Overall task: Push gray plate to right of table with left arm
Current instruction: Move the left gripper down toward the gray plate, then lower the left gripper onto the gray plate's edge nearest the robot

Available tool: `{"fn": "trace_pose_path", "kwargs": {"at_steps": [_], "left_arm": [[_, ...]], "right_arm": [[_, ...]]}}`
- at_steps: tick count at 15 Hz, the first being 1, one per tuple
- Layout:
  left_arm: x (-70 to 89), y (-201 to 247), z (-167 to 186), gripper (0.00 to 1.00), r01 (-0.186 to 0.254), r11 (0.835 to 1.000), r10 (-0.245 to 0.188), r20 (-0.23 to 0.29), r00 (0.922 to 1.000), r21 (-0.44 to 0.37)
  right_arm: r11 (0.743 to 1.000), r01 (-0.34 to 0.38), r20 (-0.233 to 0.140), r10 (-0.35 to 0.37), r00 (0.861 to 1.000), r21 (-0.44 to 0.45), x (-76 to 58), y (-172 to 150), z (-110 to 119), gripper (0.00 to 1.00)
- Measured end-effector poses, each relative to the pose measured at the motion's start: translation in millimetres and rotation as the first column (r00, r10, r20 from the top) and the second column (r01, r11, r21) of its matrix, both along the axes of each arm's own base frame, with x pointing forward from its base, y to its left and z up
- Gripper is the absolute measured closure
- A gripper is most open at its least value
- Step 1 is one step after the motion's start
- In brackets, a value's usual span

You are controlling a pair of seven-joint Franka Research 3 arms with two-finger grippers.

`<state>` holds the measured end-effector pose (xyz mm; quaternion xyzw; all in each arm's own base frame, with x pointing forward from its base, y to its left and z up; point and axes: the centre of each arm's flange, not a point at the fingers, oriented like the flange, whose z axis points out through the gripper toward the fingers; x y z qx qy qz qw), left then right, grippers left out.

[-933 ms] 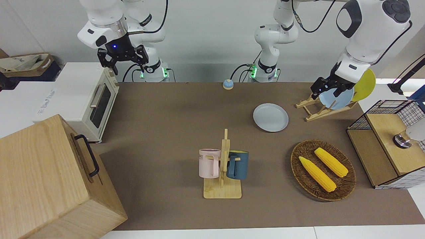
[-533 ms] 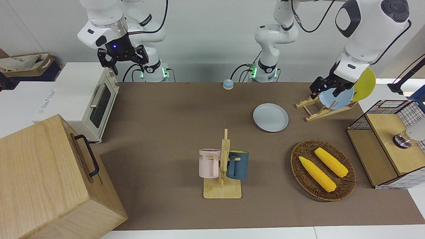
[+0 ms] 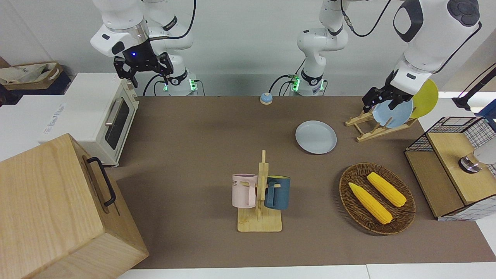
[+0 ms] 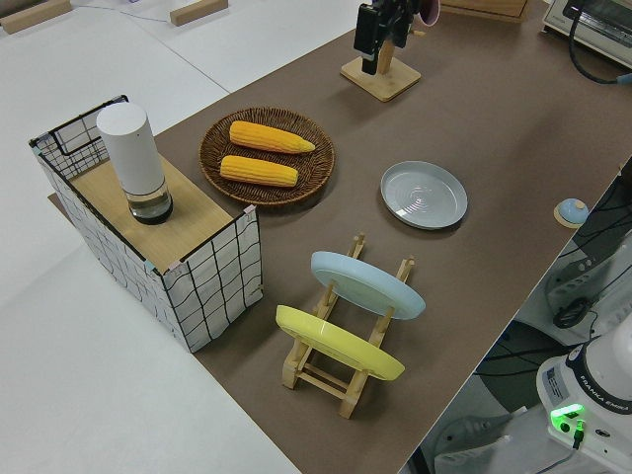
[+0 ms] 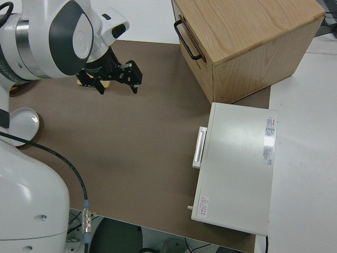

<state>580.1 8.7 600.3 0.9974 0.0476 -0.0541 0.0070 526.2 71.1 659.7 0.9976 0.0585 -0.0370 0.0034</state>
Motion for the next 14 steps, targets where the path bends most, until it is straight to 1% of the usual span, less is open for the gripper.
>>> {"fn": "trace_pose_path", "kwargs": {"at_steps": [2,4,6,7,10,14], "left_arm": [[-0.5,1,-10,0.0,-0.001,1.0,0.001,-0.02,0.9998,0.0],[0.2,3,-23,0.0,-0.005,1.0,0.005,-0.03,0.9995,0.0],[-0.5,4,-42,0.0,-0.009,1.0,0.009,-0.02,0.9998,0.0],[-3.3,5,-53,0.0,-0.011,1.0,0.011,-0.01,0.9999,0.0],[-22.2,6,-89,0.0,-0.015,1.0,0.015,0.003,0.9999,0.001],[-45.7,5,-143,0.0,-0.017,1.0,0.017,0.002,0.9999,0.001]], "right_arm": [[1.0,0.0,0.0,0.0,1.0,0.0,0.0,0,0,0.01],[1.0,0.0,0.0,0.0,1.0,0.0,0.0,0,0,0.01],[1.0,0.0,0.0,0.0,1.0,0.0,0.0,0,0,0.01],[1.0,0.0,0.0,0.0,1.0,0.0,0.0,0,0,0.01],[1.0,0.0,0.0,0.0,1.0,0.0,0.0,0,0,0.01],[1.0,0.0,0.0,0.0,1.0,0.0,0.0,0,0,0.01]]}}
